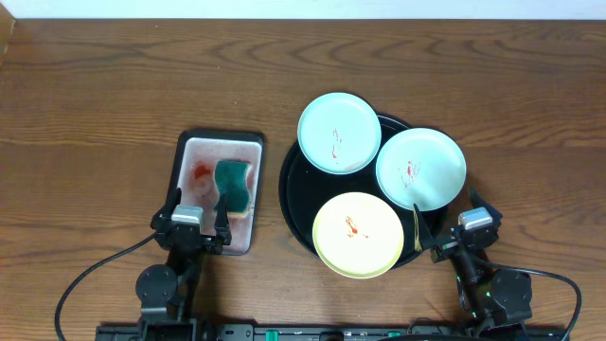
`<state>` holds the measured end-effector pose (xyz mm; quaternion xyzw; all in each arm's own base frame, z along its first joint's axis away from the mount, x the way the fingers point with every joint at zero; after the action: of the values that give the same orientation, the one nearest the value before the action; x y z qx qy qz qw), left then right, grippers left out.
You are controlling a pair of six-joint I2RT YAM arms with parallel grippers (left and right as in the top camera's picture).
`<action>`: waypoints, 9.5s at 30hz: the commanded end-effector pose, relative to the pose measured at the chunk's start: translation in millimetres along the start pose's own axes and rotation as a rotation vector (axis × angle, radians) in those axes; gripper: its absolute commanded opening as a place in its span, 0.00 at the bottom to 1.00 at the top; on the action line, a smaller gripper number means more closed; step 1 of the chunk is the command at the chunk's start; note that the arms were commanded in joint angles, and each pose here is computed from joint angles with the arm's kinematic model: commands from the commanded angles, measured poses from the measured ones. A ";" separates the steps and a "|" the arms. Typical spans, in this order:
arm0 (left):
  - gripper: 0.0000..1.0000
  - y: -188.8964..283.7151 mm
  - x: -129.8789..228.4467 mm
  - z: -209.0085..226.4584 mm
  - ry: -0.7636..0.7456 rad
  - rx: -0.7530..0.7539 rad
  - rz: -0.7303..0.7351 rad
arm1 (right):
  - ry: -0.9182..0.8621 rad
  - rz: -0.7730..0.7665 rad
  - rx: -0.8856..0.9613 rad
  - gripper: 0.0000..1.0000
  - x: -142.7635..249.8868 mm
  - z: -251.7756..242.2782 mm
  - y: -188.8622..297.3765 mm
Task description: Clean dirty plates on tray and stack at the side
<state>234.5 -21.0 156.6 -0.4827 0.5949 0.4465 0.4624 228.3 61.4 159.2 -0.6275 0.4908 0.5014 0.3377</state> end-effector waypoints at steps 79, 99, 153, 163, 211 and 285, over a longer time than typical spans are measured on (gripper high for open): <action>0.68 -83.7 70.7 -0.8 0.224 -0.265 1.093 | -0.250 0.620 -0.249 0.99 -17.8 11.9 -23.7; 0.07 -84.2 127.5 9.2 0.225 -0.315 1.256 | -0.254 0.615 -0.260 0.99 -19.0 13.6 -23.8; 0.08 -60.7 23.6 5.1 0.803 0.382 0.852 | -0.419 1.106 -0.522 0.57 101.2 82.7 -35.4; 0.08 -55.9 44.4 10.3 0.758 0.280 0.927 | -0.442 1.176 -0.523 0.27 111.5 86.2 -26.1; 0.08 -74.9 93.4 -45.8 0.401 -0.205 1.086 | -0.449 1.210 -0.527 0.01 121.6 89.2 -25.5; 0.07 -53.6 161.8 -196.2 0.122 -0.210 1.381 | -0.449 1.214 -0.528 0.01 121.9 89.4 -24.7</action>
<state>224.8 -286.9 33.5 -0.0188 0.7887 0.6144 -0.0152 223.8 117.8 16.2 -0.1812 0.5293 0.8257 -0.0721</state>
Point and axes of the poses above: each gripper's point midway between its finger pads, its own y axis back along the fingers, its own z axis along the line the jaws close on, x = y × z, the point moved 1 cm from there along y, back along the fingers, and after that the axes turned 12 degrees about y, right-handed, at the moved point
